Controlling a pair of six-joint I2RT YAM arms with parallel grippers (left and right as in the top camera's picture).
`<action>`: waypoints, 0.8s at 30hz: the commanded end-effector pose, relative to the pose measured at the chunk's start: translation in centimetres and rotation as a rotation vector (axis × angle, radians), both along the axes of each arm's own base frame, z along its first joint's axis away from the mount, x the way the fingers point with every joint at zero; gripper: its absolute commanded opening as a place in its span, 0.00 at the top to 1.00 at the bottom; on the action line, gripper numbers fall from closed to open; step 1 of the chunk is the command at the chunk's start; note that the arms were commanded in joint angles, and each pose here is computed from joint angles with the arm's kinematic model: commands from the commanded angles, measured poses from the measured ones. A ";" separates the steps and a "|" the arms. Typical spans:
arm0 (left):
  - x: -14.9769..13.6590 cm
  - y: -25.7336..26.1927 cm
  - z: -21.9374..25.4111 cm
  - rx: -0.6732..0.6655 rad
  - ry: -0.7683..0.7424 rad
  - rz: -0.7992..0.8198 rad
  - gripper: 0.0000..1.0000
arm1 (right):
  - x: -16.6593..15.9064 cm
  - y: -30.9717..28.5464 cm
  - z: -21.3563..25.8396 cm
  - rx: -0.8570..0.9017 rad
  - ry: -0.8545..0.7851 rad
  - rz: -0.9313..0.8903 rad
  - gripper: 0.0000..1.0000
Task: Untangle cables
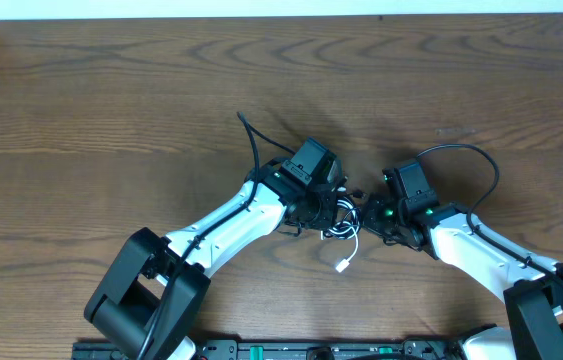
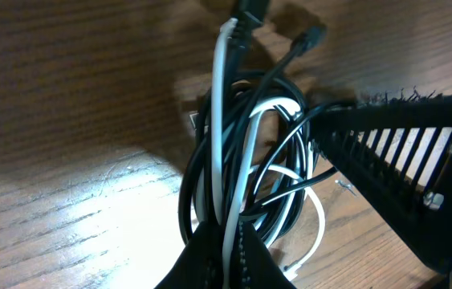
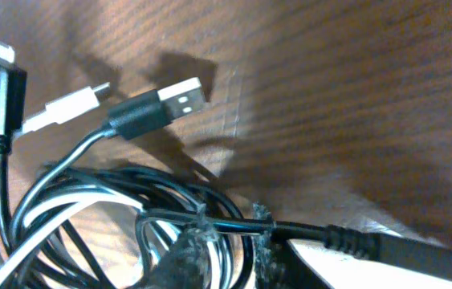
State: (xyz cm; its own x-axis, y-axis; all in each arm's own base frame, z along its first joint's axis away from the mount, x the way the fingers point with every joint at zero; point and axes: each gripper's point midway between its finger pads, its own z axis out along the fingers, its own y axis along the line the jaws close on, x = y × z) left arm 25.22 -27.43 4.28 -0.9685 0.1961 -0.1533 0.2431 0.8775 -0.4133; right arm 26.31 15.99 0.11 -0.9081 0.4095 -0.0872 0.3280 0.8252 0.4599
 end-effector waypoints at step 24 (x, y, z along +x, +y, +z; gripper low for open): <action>0.1 -0.2 0.5 -0.009 -0.018 -0.018 0.93 | 2.9 -5.8 10.5 -0.342 -0.284 0.214 0.99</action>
State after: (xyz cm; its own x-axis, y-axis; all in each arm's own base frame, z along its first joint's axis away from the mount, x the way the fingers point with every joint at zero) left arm 24.82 -27.82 4.36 -0.9672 0.2072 -0.1468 0.2508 0.8694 -0.4257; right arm 28.64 10.62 9.04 -0.9123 0.1505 -0.3808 0.0708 0.9740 0.2152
